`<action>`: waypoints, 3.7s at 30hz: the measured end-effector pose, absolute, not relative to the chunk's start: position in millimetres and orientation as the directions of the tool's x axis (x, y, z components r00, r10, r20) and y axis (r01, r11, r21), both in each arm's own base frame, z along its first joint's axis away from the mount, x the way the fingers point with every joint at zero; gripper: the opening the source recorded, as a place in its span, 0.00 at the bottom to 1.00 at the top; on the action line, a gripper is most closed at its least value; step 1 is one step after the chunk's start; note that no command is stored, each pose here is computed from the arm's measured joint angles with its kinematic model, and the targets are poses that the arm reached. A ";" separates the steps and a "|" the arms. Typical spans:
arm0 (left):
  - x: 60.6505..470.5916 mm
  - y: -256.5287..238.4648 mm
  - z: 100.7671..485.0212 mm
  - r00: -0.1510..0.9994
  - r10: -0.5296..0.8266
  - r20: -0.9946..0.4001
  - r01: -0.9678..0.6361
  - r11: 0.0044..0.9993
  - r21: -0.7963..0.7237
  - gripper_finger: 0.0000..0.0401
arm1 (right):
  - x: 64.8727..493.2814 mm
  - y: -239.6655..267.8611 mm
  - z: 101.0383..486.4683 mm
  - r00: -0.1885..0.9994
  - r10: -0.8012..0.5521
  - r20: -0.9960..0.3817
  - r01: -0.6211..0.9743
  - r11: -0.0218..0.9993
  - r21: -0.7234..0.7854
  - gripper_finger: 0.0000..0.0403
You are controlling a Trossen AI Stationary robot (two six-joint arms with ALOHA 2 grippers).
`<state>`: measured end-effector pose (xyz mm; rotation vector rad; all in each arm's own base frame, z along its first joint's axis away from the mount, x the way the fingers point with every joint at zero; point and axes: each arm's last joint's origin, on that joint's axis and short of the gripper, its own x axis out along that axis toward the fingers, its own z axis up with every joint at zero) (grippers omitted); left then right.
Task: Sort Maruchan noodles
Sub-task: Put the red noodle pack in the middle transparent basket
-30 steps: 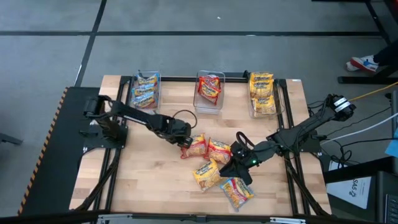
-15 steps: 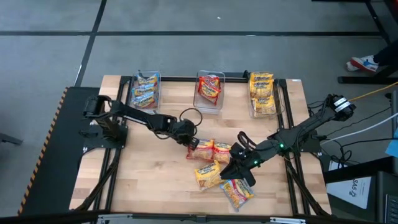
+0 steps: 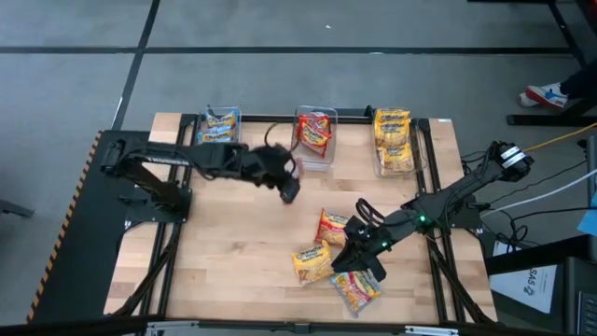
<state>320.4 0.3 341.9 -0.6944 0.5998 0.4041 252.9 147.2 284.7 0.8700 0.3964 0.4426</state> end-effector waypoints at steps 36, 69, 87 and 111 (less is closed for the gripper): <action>330.4 161.5 341.0 0.751 0.289 -0.594 -0.543 0.782 -0.306 0.00 | 255.9 142.4 287.9 0.926 0.358 -0.118 -0.151 0.639 0.754 0.27; 369.4 179.6 292.4 0.796 0.046 -0.604 -0.104 0.993 -0.062 0.00 | 256.5 140.2 287.1 0.950 0.286 -0.125 -0.099 0.656 0.748 0.27; 361.5 173.9 333.5 0.858 0.019 -0.513 -0.007 1.000 0.024 0.00 | 258.4 136.4 286.2 0.953 0.273 -0.134 -0.084 0.660 0.747 0.27; 374.3 202.2 304.6 0.861 -0.093 -0.500 0.132 0.990 0.042 0.00 | 260.2 133.0 287.1 0.961 0.246 -0.124 -0.072 0.658 0.749 0.27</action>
